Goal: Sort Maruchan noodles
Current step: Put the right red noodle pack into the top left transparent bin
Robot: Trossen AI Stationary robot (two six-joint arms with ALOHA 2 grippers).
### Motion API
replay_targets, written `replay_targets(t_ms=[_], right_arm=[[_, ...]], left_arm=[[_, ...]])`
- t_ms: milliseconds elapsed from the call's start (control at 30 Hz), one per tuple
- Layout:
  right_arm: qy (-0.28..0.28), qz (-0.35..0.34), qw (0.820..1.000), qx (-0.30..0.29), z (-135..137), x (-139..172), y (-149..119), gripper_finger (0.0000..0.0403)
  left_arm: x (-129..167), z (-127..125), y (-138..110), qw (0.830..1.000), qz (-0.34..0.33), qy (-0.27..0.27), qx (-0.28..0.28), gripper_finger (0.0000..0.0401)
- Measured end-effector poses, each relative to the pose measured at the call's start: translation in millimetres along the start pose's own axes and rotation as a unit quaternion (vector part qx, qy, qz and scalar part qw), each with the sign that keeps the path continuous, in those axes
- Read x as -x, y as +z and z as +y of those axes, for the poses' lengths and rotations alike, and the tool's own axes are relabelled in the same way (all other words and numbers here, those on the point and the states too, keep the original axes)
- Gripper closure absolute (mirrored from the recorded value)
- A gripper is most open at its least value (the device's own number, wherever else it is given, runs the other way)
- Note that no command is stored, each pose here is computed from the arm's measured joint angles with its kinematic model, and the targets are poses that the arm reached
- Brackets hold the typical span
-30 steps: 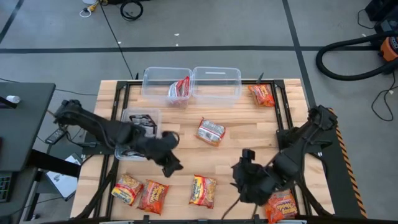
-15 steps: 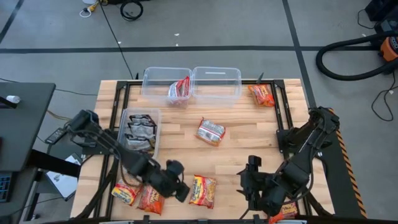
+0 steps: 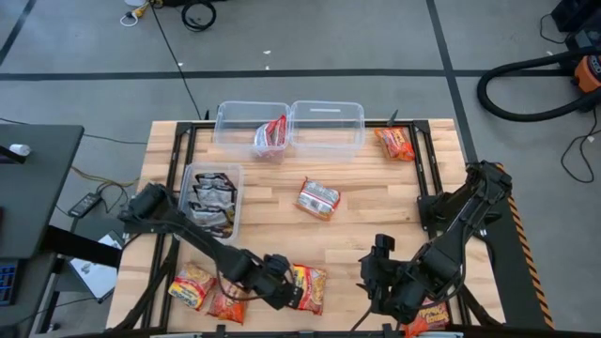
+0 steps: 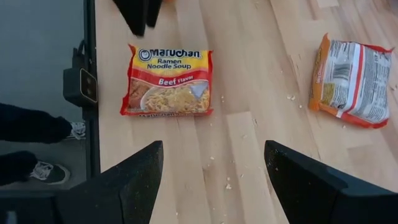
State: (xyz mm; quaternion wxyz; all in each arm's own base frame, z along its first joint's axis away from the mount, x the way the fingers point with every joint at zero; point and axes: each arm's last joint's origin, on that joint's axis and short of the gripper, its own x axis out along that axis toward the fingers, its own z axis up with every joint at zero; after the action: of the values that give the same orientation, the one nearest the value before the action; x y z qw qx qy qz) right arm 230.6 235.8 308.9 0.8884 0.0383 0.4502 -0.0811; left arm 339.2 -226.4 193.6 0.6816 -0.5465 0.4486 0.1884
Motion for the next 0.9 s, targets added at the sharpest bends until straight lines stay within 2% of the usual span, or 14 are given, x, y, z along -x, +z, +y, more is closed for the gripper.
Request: replay_targets(t_ms=[233,533,667,900], right_arm=[[0.005,-0.002,1.000,-0.017,1,1,0,0.0119],[0.010,-0.006,0.999,-0.034,3,1,1,0.0119],[0.018,-0.007,0.999,-0.038,4,1,1,0.0119],[0.024,-0.006,0.999,-0.040,5,1,2,0.0119]], left_arm=[[-30,14,0,0.999,0.010,0.046,0.013,0.0197],[-32,6,13,1.000,-0.012,0.009,0.005,0.0197],[-43,13,22,0.999,-0.001,0.031,0.014,0.0199],[-50,13,25,0.999,0.015,0.027,0.014,0.0227]])
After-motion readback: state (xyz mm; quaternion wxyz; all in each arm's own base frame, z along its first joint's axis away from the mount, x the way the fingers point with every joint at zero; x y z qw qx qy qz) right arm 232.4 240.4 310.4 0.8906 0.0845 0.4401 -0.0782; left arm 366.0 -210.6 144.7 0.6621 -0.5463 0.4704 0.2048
